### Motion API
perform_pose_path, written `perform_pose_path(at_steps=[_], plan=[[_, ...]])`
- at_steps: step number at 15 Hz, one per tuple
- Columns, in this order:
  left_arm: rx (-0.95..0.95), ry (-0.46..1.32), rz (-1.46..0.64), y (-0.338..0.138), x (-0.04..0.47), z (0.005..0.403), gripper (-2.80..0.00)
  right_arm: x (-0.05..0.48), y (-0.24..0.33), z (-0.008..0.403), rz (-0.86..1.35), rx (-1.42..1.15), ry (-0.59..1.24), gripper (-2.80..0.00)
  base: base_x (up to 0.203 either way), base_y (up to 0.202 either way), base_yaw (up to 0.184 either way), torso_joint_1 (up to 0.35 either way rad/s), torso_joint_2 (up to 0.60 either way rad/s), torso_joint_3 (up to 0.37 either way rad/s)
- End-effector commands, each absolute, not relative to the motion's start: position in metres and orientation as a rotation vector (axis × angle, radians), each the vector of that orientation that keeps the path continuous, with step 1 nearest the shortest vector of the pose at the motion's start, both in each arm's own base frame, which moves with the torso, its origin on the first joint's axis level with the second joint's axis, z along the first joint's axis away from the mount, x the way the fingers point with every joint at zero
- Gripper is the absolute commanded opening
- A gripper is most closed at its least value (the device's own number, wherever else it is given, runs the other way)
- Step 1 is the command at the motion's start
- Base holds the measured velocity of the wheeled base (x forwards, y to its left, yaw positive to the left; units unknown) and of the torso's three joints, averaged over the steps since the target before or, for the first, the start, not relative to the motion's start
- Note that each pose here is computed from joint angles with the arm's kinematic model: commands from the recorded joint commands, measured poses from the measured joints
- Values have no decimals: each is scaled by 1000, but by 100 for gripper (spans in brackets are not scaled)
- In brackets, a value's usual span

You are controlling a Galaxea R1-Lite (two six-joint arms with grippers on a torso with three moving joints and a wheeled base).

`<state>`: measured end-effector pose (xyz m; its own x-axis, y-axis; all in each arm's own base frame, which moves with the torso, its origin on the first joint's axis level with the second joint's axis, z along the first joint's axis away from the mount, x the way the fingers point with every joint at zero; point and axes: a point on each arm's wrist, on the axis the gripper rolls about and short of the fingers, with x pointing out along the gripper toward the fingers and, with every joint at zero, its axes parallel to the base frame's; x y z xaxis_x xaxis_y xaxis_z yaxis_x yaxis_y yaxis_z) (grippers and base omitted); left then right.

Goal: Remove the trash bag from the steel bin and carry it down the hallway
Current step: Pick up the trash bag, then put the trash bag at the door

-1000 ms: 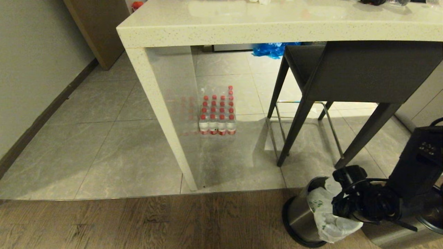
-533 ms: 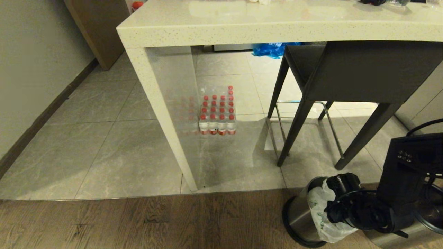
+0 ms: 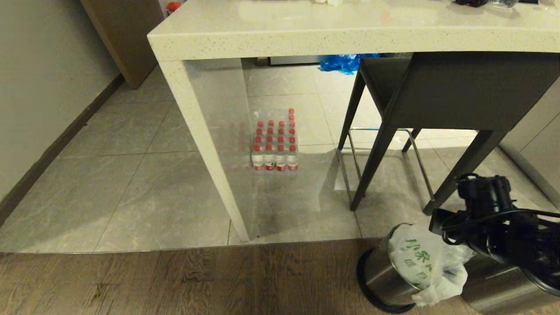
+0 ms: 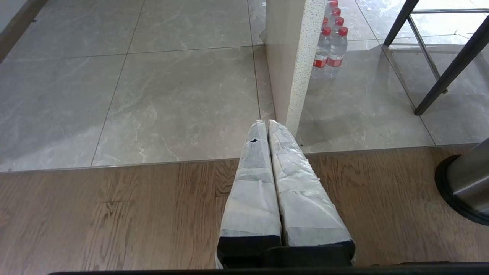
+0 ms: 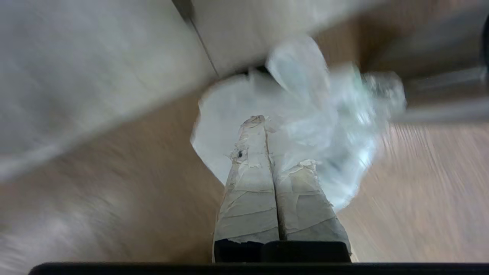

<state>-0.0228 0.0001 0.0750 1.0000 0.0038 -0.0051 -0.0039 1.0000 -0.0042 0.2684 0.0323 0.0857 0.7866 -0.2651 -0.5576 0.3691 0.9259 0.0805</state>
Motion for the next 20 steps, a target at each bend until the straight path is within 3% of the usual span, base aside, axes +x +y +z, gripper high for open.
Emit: perform_pose_path(at_steps=[1,9,15,17,20], plan=[[-5,6,6,0,-23,75,-280,254,29,125,-324,235,434,-280,0,0,0,0,0,0],[-5,6,5,0,-23,75,-280,204,22,183,-264,218,315,-280,0,0,0,0,0,0],[-5,5,5,0,-23,75,-280,144,15,217,-95,120,184,-280,0,0,0,0,0,0],[-5,5,5,0,-23,75,-280,108,10,209,-64,89,176,-280,0,0,0,0,0,0],[-5,6,5,0,-23,75,-280,56,0,160,-87,54,231,-280,0,0,0,0,0,0]])
